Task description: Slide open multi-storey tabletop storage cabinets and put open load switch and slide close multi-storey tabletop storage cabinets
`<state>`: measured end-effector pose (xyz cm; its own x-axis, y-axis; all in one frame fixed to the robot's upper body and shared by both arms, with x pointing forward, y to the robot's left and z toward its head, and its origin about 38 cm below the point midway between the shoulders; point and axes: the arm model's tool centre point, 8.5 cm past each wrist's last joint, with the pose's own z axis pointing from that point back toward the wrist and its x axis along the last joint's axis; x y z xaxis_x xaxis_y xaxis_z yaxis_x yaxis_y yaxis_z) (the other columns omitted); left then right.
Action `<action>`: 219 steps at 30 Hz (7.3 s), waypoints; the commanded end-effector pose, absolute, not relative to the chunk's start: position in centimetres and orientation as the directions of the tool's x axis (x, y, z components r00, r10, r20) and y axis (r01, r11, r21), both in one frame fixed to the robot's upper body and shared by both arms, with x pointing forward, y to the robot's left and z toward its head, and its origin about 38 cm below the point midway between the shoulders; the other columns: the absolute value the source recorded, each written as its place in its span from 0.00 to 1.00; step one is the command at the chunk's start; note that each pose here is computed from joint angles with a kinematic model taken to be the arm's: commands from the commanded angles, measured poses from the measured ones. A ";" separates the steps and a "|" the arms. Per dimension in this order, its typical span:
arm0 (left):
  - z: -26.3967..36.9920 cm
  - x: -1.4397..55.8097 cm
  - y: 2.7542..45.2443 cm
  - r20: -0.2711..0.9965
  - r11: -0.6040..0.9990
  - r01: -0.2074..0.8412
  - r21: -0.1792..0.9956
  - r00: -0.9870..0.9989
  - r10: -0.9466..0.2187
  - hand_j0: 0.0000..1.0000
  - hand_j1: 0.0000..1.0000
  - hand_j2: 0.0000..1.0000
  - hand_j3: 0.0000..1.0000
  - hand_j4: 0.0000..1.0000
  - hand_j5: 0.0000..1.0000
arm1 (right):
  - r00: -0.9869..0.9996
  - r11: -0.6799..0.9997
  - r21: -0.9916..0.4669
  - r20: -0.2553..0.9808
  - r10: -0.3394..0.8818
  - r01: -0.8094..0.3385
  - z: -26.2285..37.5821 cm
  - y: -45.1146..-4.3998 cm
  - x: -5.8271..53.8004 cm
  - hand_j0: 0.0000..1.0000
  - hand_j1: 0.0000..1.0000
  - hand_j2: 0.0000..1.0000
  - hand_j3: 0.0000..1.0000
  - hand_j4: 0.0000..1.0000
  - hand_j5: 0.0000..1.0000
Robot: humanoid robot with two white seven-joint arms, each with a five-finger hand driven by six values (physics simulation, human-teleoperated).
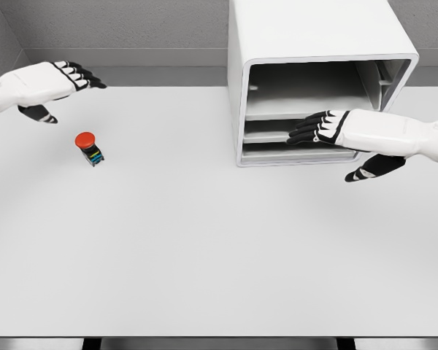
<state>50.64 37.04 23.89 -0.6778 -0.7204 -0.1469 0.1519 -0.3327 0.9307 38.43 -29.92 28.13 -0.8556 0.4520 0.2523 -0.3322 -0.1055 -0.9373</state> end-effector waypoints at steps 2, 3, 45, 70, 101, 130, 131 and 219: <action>22.6 50.1 37.3 -0.119 -0.334 0.192 0.923 -0.682 -0.721 1.00 1.00 1.00 1.00 1.00 1.00 | -0.862 -0.095 -0.948 0.232 0.450 -0.304 29.4 -29.8 38.8 1.00 1.00 1.00 1.00 1.00 1.00; 22.6 50.1 37.3 -0.118 -0.333 0.192 0.923 -0.683 -0.721 1.00 1.00 1.00 1.00 1.00 1.00 | -0.863 -0.084 -0.951 0.229 0.451 -0.297 29.7 -29.8 38.9 1.00 1.00 1.00 1.00 1.00 1.00; 19.5 46.9 36.0 0.069 -0.236 0.321 0.917 -0.711 -0.700 1.00 1.00 1.00 1.00 1.00 1.00 | -0.845 -0.035 -0.943 0.279 0.457 -0.331 26.2 -27.3 42.8 1.00 1.00 1.00 1.00 1.00 1.00; 18.2 48.2 36.0 0.048 -0.267 0.337 0.903 -0.696 -0.716 0.78 0.78 0.78 0.78 0.78 0.78 | -0.795 -0.030 -0.938 0.276 0.540 -0.346 24.0 -27.8 46.3 1.00 1.00 1.00 1.00 1.00 1.00; 17.7 48.2 35.7 0.038 -0.291 0.339 0.895 -0.706 -0.708 0.42 0.42 0.42 0.42 0.42 0.42 | -0.757 -0.041 -0.920 0.294 0.584 -0.389 21.3 -28.0 47.6 1.00 1.00 1.00 1.00 1.00 1.00; 23.2 48.2 27.4 0.020 -0.254 0.182 0.950 -0.847 -0.531 0.42 0.42 0.42 0.42 0.42 0.42 | -0.798 -0.124 -0.926 0.232 0.556 -0.355 23.3 -29.6 44.5 1.00 1.00 1.00 1.00 1.00 1.00; 23.2 48.2 27.4 0.021 -0.254 0.182 0.950 -0.848 -0.530 0.42 0.42 0.42 0.42 0.42 0.42 | -0.805 -0.131 -0.928 0.226 0.549 -0.350 23.6 -29.6 44.1 1.00 1.00 1.00 1.00 1.00 1.00; 38.5 41.9 13.6 -0.216 -0.140 -0.201 0.969 -0.972 -0.096 0.39 0.39 0.39 0.39 0.39 0.39 | -0.710 0.041 -0.904 0.362 0.604 -0.425 28.6 -37.6 35.6 1.00 1.00 1.00 1.00 1.00 1.00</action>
<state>41.91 14.13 38.61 -0.9676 -0.1039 -0.2299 -0.2130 -0.1517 0.9652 35.65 -37.58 28.53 -0.7135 0.6031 0.3567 -0.4237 0.0342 -0.9052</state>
